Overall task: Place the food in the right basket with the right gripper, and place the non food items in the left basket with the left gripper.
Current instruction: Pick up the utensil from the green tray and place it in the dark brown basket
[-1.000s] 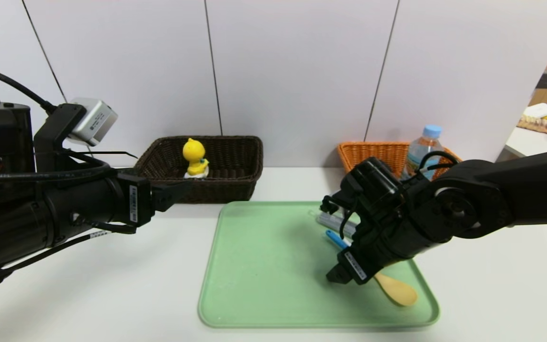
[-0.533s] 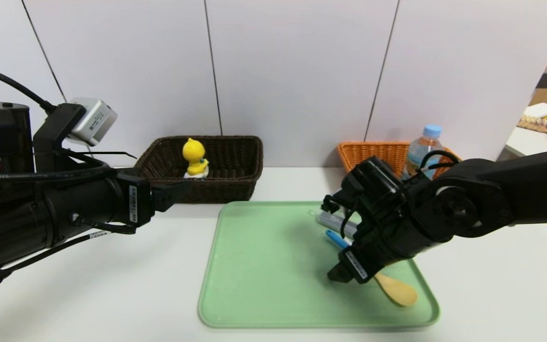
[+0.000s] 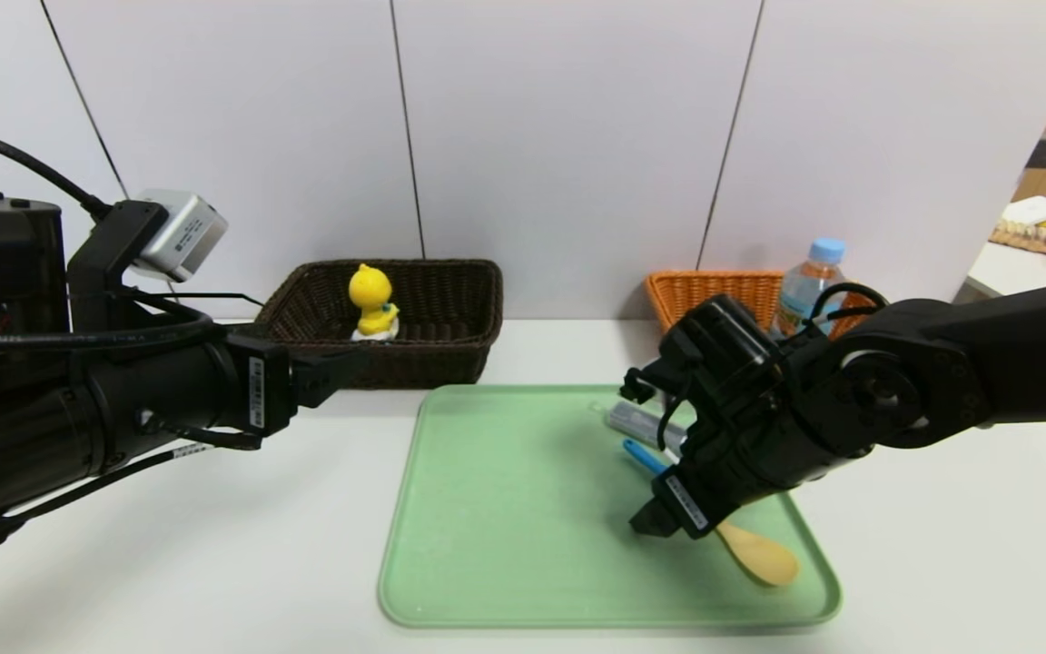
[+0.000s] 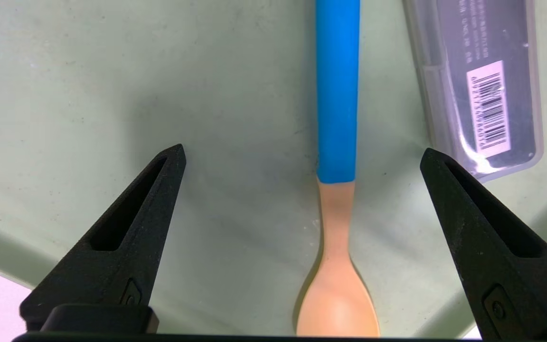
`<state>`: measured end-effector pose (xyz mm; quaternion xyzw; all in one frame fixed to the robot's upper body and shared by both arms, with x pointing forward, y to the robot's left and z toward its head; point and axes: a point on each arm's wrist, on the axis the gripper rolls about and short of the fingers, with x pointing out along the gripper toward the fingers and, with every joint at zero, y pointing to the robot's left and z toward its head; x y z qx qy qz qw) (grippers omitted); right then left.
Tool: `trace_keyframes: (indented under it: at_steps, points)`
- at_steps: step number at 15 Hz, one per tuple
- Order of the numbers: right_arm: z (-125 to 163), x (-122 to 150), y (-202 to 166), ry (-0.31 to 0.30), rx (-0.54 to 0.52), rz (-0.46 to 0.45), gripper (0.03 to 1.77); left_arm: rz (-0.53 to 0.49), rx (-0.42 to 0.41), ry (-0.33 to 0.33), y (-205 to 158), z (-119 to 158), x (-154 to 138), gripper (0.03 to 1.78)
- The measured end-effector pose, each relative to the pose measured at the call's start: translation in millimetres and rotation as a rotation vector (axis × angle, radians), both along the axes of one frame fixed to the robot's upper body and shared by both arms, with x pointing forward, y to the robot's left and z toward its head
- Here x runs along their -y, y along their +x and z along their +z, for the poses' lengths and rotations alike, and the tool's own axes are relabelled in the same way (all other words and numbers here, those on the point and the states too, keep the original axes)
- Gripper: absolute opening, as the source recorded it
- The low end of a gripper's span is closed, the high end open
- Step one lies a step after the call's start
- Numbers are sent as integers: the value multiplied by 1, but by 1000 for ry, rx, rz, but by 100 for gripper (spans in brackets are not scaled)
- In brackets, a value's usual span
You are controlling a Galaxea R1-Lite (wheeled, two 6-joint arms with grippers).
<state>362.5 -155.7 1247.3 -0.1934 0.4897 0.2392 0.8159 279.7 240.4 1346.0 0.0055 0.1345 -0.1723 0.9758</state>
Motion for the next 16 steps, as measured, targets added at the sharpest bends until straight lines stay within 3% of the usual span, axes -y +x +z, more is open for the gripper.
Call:
trace_keyframes:
  at_steps: [9,13,16]
  points:
    - [-4,0,3,19,-18,-10,170,-1,-4,1,1,-1,0,169]
    - [-5,-1,4,18,-22,-8,104,0,-4,0,1,-1,0,169]
    - [-6,-1,4,17,-23,-9,76,1,-3,-1,2,-1,0,169]
